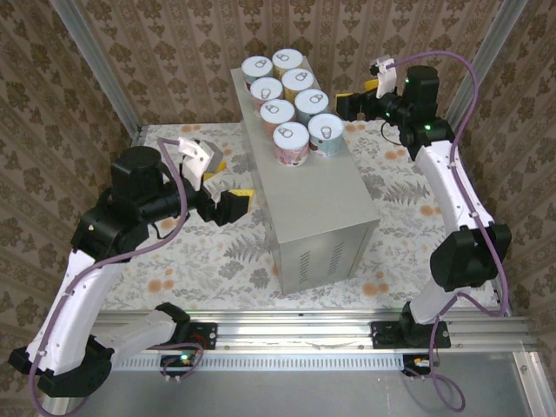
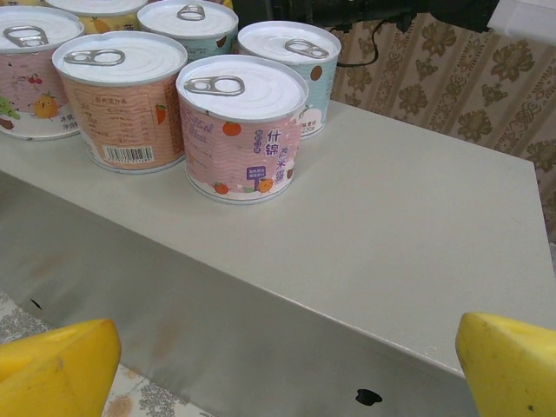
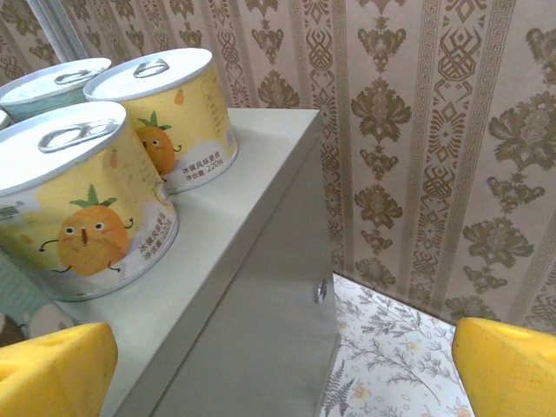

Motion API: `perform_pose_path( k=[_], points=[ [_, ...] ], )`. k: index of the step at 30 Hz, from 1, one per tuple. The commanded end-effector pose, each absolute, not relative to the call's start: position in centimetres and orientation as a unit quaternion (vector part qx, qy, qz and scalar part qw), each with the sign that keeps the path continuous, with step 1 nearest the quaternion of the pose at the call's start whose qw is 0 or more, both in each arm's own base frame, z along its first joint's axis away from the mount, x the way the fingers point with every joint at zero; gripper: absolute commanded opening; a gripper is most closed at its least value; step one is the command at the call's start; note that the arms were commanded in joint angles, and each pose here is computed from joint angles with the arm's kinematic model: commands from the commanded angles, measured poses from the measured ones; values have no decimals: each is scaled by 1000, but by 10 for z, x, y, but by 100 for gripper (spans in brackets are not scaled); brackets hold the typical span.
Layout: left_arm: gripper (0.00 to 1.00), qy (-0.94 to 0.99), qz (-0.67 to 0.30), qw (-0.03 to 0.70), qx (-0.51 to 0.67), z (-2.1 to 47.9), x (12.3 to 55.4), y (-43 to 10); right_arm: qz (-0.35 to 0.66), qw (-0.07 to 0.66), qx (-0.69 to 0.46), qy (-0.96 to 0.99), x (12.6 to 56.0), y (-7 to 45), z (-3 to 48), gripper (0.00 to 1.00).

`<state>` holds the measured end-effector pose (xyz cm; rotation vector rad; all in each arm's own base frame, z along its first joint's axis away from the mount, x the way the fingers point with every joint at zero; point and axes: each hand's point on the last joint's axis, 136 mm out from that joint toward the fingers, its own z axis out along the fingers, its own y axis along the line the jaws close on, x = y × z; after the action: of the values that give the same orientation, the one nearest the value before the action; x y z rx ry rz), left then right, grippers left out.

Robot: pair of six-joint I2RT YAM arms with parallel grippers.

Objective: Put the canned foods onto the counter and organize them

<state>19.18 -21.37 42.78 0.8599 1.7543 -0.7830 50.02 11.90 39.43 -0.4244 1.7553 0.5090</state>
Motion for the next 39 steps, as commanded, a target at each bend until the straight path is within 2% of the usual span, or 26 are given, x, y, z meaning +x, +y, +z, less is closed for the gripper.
perform_pose_path(
  k=[1,39],
  points=[
    [100,719,-326,508,345,434,194,-212,225,608,-200,734,506,122,410,100],
    [100,722,-324,508,339,430,196,-208,244,588,-238,733,506,145,396,100]
  ],
)
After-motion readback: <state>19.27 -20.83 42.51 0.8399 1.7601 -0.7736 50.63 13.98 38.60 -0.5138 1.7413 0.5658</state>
